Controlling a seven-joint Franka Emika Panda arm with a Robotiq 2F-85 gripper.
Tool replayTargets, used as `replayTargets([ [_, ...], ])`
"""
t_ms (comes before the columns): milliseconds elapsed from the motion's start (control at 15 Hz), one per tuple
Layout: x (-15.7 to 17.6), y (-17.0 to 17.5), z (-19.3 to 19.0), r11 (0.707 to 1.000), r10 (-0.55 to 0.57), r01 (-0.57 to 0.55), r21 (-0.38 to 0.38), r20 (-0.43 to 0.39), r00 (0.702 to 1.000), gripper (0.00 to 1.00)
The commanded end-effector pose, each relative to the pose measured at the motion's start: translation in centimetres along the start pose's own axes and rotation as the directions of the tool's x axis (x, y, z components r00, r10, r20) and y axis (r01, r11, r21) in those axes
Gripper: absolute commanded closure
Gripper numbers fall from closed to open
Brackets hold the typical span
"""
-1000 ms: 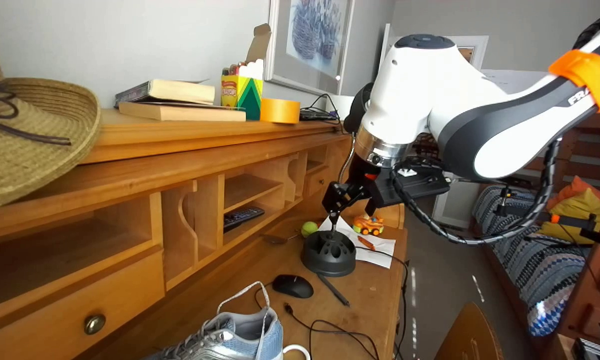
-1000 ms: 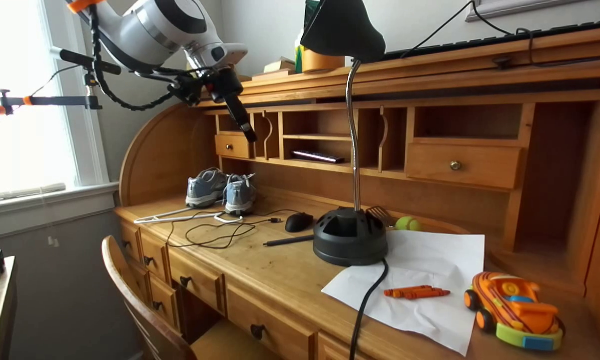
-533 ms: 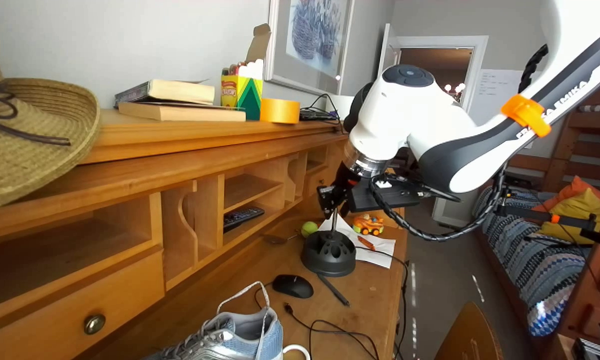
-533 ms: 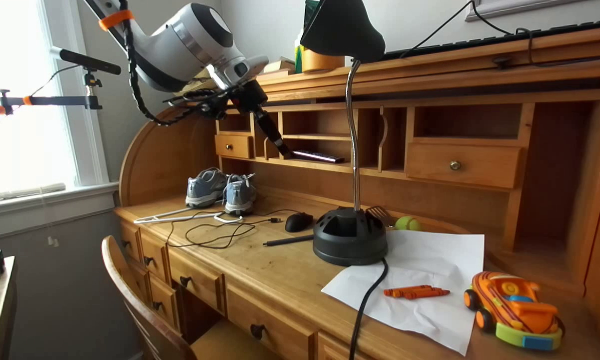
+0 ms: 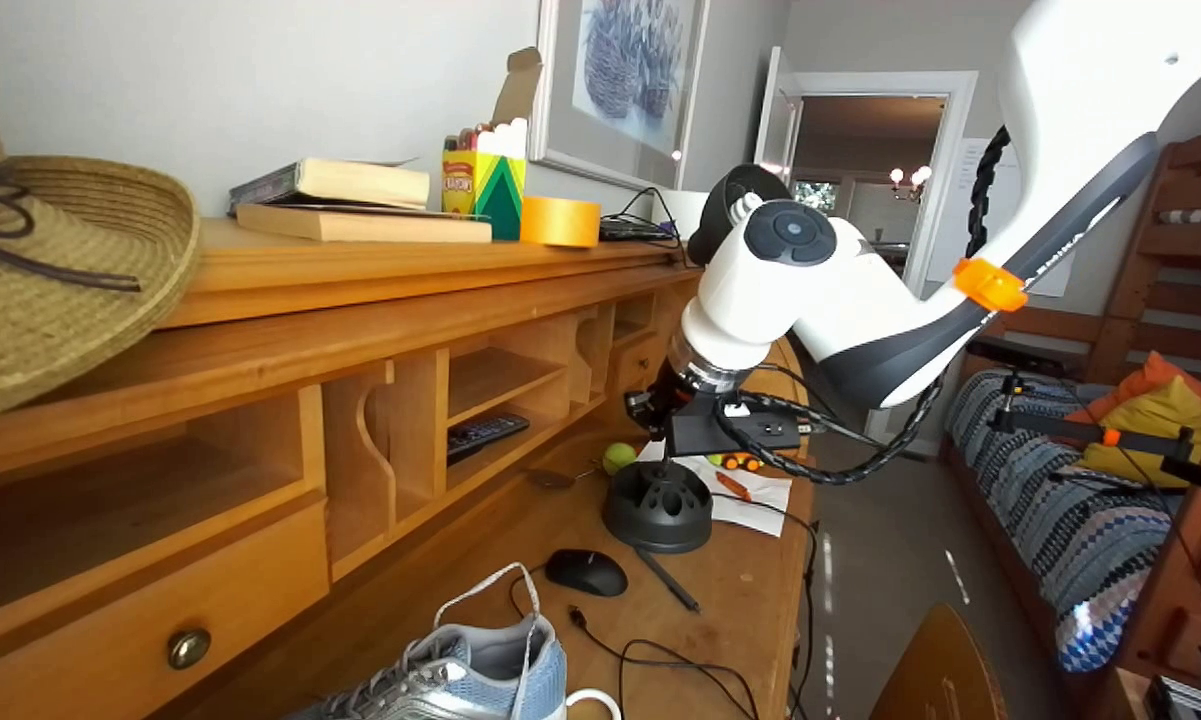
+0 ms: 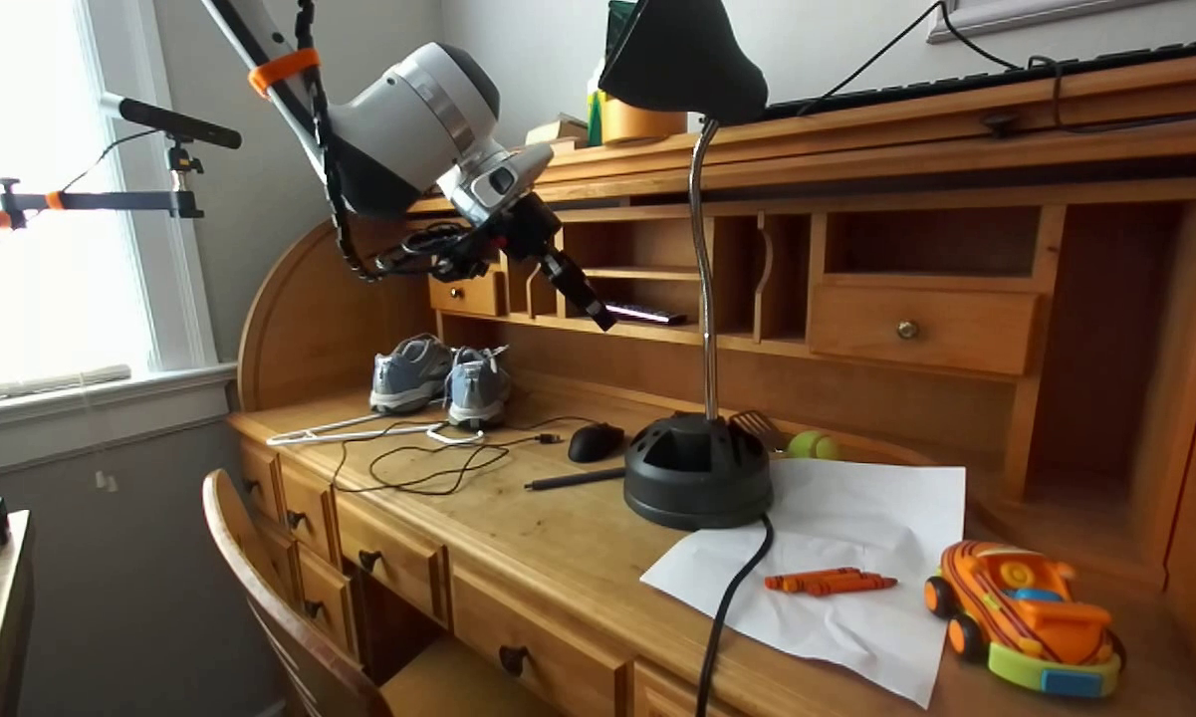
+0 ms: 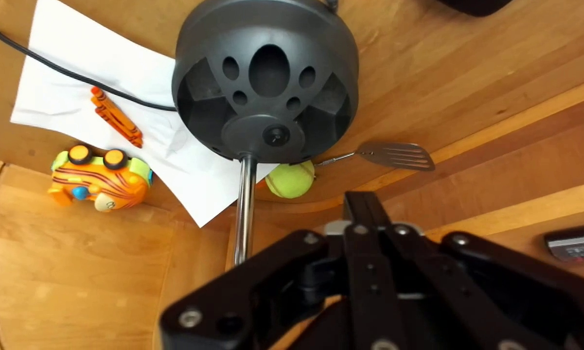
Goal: Switch on the lamp
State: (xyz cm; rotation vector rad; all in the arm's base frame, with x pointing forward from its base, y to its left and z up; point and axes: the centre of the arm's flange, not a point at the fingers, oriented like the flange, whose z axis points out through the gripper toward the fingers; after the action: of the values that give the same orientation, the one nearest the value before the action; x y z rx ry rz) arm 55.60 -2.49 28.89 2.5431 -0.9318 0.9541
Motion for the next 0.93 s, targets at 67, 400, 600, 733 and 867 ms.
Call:
replayTargets([
  [67,-1.2,0.3,4.2,0.999,0.046,-0.047,-0.019,-0.059,0.997,1.00],
  [400,-1.3,0.8,7.0,0.989,0.086,-0.092,-0.115,-0.061,0.994,1.00],
  [600,-1.3,1.4,6.3,0.993,0.060,-0.066,-0.099,-0.061,0.996,0.99],
  [733,-1.5,1.4,6.6,0.993,0.059,-0.065,-0.103,-0.057,0.997,0.99],
  [867,-1.5,1.4,6.6,0.993,0.060,-0.066,-0.102,-0.058,0.997,0.99],
])
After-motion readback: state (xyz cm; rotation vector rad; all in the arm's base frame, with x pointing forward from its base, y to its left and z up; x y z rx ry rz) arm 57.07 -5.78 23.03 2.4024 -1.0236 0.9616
